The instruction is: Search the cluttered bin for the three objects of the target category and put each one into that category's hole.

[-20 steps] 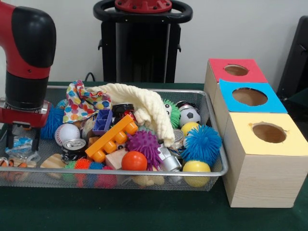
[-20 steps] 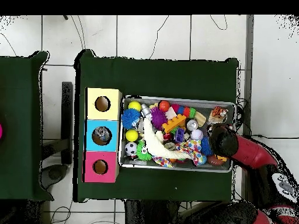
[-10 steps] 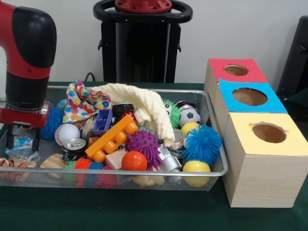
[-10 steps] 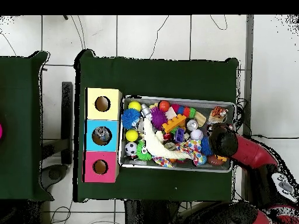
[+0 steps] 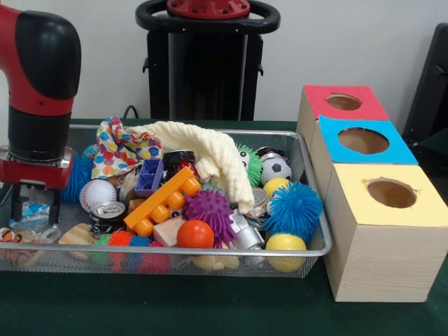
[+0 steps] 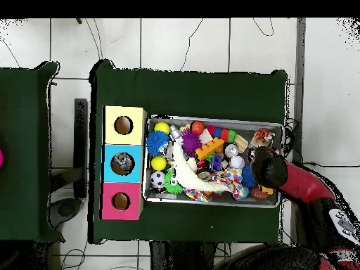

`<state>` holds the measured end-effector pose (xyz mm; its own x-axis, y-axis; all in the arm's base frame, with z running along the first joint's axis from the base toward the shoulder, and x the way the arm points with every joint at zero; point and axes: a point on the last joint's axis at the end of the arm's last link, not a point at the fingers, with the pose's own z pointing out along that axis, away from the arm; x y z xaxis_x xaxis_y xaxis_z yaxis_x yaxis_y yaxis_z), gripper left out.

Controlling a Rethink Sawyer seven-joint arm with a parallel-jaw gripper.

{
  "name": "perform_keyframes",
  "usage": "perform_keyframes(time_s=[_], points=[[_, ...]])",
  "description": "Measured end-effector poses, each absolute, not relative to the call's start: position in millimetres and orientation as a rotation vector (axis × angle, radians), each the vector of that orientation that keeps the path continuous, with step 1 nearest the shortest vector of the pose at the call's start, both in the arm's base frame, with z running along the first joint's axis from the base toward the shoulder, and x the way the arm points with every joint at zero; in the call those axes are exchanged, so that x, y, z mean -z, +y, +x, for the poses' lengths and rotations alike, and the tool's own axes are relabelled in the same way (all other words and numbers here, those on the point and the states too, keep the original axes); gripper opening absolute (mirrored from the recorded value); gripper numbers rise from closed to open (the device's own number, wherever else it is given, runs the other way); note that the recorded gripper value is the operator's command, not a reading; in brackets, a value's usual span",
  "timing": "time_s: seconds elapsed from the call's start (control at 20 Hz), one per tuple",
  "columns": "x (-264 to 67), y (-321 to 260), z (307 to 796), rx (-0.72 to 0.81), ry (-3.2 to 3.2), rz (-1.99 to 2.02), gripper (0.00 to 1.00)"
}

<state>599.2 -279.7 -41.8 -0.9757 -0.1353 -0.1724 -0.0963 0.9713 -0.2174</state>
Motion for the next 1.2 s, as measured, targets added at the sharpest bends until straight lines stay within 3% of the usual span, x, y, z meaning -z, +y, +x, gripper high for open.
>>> perform_keyframes(time_s=[0.4,1.2], points=[[47,-284,600,0.099,2.862,-0.006,1.0],[50,-255,613,-0.022,2.766,-0.036,1.0]])
